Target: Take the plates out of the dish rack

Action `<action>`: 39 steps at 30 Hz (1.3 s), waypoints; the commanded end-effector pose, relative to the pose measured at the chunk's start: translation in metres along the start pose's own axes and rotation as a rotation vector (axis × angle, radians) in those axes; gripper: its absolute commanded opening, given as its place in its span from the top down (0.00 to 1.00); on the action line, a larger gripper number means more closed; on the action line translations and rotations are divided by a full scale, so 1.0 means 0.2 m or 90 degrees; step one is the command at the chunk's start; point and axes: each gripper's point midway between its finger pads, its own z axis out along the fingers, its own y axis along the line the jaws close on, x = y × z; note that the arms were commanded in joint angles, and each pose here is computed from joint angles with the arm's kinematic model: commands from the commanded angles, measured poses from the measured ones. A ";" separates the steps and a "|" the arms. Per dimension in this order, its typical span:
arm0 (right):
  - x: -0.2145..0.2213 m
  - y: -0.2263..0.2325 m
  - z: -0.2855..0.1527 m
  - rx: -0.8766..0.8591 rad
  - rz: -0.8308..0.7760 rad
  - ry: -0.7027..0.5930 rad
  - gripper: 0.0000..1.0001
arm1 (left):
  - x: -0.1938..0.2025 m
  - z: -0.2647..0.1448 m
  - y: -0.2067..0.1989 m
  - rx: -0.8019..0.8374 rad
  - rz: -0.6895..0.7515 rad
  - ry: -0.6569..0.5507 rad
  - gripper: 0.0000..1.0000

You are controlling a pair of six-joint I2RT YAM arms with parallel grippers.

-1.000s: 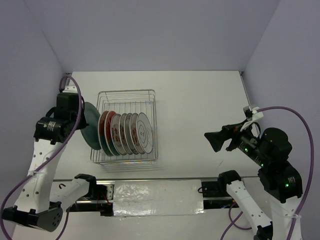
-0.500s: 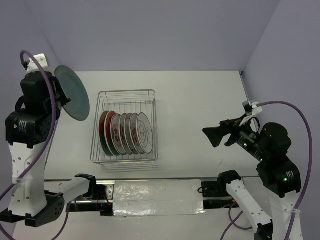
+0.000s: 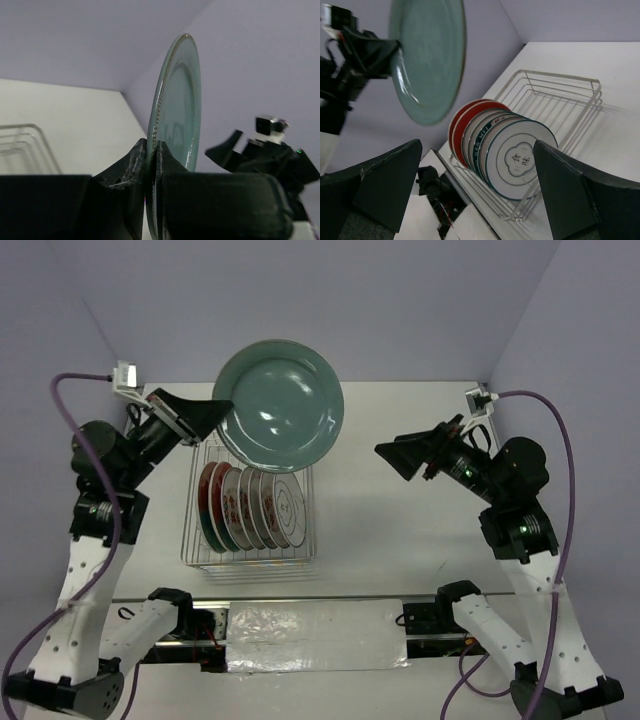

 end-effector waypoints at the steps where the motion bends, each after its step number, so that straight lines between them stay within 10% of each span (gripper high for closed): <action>1: -0.14 0.13 0.06 -0.079 -0.001 -0.044 0.00 | -0.10 -0.03 -0.37 0.253 -0.065 -0.037 1.00; 17: 0.05 -0.03 0.42 -0.066 0.047 0.047 0.09 | 0.14 0.05 -0.23 0.288 -0.165 0.024 1.00; 21: 0.05 0.05 0.48 -0.109 0.059 0.054 0.32 | 0.19 0.11 -0.20 0.272 -0.166 0.043 1.00; 24: 0.05 0.09 0.49 -0.134 0.072 0.053 0.78 | 0.21 0.15 -0.17 0.257 -0.160 0.048 1.00; 26: 0.03 0.06 0.49 -0.114 0.076 0.037 1.00 | 0.21 0.20 -0.12 0.217 -0.144 0.050 0.87; 29: -0.02 -0.09 0.45 -0.039 0.100 -0.001 1.00 | 0.19 0.25 0.01 0.094 -0.081 0.059 0.20; 31: -0.08 -0.31 0.38 0.039 0.150 -0.044 1.00 | 0.15 0.22 0.06 0.006 -0.021 0.081 0.02; 39: -0.10 -1.15 0.23 0.262 0.237 -0.094 1.00 | -0.09 -0.14 0.13 -0.224 0.166 0.046 0.00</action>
